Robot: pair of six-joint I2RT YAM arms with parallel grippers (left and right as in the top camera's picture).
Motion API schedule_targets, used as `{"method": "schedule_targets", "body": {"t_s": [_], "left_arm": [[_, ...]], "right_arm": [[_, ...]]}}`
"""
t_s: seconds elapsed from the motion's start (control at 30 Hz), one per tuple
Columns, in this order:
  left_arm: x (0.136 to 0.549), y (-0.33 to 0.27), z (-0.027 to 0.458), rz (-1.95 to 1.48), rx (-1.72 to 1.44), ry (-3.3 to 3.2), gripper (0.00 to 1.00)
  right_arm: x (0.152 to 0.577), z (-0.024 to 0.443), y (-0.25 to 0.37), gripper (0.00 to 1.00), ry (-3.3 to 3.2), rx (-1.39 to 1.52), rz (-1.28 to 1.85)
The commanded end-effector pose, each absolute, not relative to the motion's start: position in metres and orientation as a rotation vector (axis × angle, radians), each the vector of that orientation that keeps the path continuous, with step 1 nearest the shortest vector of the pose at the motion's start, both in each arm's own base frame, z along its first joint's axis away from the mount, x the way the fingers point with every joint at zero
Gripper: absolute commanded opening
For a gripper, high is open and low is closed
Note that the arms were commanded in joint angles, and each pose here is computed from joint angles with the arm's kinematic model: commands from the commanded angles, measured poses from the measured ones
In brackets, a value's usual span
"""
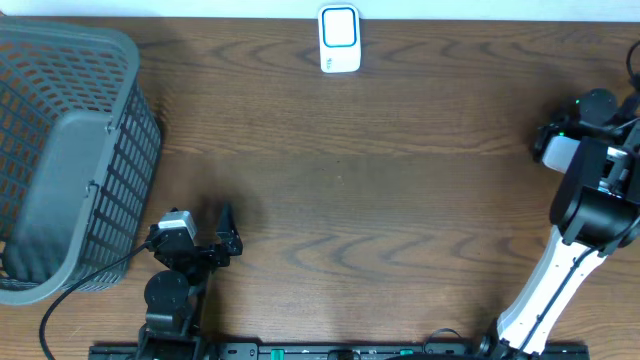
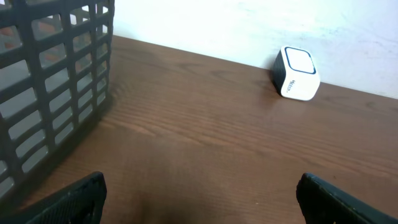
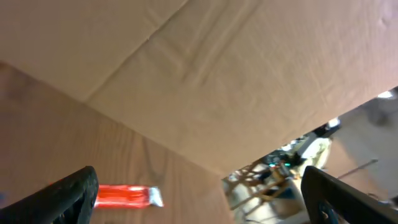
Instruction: Scan the item barcode
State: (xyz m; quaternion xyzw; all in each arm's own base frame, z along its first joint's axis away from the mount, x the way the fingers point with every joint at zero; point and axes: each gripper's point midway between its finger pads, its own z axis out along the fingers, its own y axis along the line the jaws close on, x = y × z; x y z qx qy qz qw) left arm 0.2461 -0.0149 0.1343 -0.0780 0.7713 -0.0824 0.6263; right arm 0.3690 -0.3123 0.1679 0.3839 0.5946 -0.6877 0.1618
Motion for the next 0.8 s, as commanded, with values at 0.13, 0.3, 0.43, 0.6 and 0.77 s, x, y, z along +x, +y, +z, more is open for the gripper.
{"method": "schedule_targets", "body": {"t_s": [0.13,0.3,0.43,0.6,0.77], "left_arm": [[0.245,-0.013,0.116,-0.177,-0.192,1.812,0.98],[0.245,-0.013,0.116,-0.177,-0.192,1.812,0.98],[0.245,-0.013,0.116,-0.177,-0.192,1.812,0.98],[0.245,-0.013,0.116,-0.177,-0.192,1.812,0.98],[0.245,-0.013,0.116,-0.177,-0.192,1.812,0.98]], "right_arm": [[0.396,0.280,-0.233,0.99,1.536,1.076,-1.671],[0.401,0.341,-0.158,0.99,1.498,0.986,-1.457],[0.385,0.386,-0.118,0.99,1.553,0.865,-1.406],[0.348,0.438,-0.093,0.99,1.512,0.853,-1.263],[0.298,0.488,-0.069,0.99,1.540,0.743,-1.157]]}}
